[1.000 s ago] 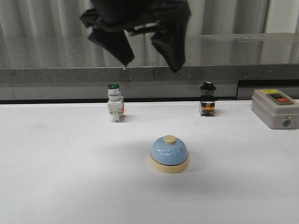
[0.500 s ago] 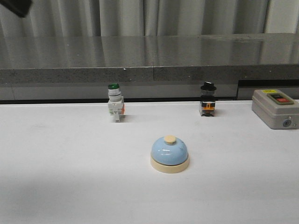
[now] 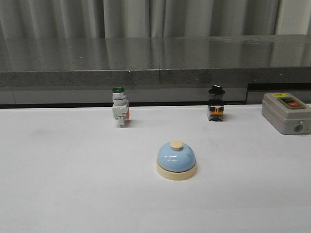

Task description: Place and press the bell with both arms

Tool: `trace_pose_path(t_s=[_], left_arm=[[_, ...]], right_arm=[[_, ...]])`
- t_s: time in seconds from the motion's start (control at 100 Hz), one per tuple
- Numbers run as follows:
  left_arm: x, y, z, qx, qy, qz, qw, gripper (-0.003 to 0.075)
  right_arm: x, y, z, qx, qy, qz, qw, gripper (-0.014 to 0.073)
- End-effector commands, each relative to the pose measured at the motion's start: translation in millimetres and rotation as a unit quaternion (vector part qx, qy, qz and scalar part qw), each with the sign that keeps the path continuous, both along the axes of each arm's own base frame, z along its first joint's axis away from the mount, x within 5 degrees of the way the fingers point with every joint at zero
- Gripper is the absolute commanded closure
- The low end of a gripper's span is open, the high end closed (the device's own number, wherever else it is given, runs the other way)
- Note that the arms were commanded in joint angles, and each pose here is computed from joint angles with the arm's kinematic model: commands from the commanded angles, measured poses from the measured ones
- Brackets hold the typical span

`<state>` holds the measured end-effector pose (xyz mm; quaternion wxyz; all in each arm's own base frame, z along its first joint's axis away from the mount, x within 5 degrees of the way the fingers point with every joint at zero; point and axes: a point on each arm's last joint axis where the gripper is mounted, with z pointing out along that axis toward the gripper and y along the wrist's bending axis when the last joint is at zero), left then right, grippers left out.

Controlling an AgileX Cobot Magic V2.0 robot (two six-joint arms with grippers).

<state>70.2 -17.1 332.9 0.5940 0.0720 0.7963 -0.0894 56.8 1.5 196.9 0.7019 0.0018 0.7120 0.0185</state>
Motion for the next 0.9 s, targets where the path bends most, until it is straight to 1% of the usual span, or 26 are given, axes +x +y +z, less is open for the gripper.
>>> trace_pose_path(t_s=[0.0,0.07,0.12,0.14,0.26,0.28,0.33,0.34,0.82,0.89], left_arm=[[-14.6,3.5,11.5,-0.025,-0.068,0.001,0.997,0.0183],[-23.6,5.7,10.8,-0.029,-0.086,0.001,0.996,0.0274],[-28.4,6.9,10.6,-0.032,-0.096,0.001,0.995,0.0364],[-29.9,7.2,10.9,-0.033,-0.099,0.001,0.995,0.0389],[-32.7,7.9,11.2,-0.034,-0.105,0.001,0.994,0.0617],[-32.7,7.9,11.2,-0.034,-0.105,0.001,0.994,0.0643],[-32.7,7.9,11.2,-0.034,-0.105,0.001,0.994,0.0735],[-32.7,7.9,11.4,-0.034,-0.106,0.001,0.994,0.0743],[-32.7,7.9,11.6,-0.035,-0.107,0.001,0.994,0.0739],[-32.3,9.4,11.6,-0.016,-0.112,0.006,0.994,0.0740]], right_arm=[[-2.5,-0.7,13.6,-0.004,-0.059,-0.005,0.998,0.0655],[-2.5,-0.7,13.6,-0.004,-0.059,-0.005,0.998,0.0655],[-2.5,-0.7,13.6,-0.004,-0.059,-0.005,0.998,0.0655],[-2.5,-0.7,13.6,-0.004,-0.059,-0.005,0.998,0.0655],[-2.5,-0.7,13.6,-0.004,-0.059,-0.005,0.998,0.0655],[-2.5,-0.7,13.6,-0.004,-0.059,-0.005,0.998,0.0655],[-2.5,-0.7,13.6,-0.004,-0.059,-0.005,0.998,0.0655],[-2.5,-0.7,13.6,-0.004,-0.059,-0.005,0.998,0.0655],[-2.5,-0.7,13.6,-0.004,-0.059,-0.005,0.998,0.0655],[-2.5,-0.7,13.6,-0.004,-0.059,-0.005,0.998,0.0655]])
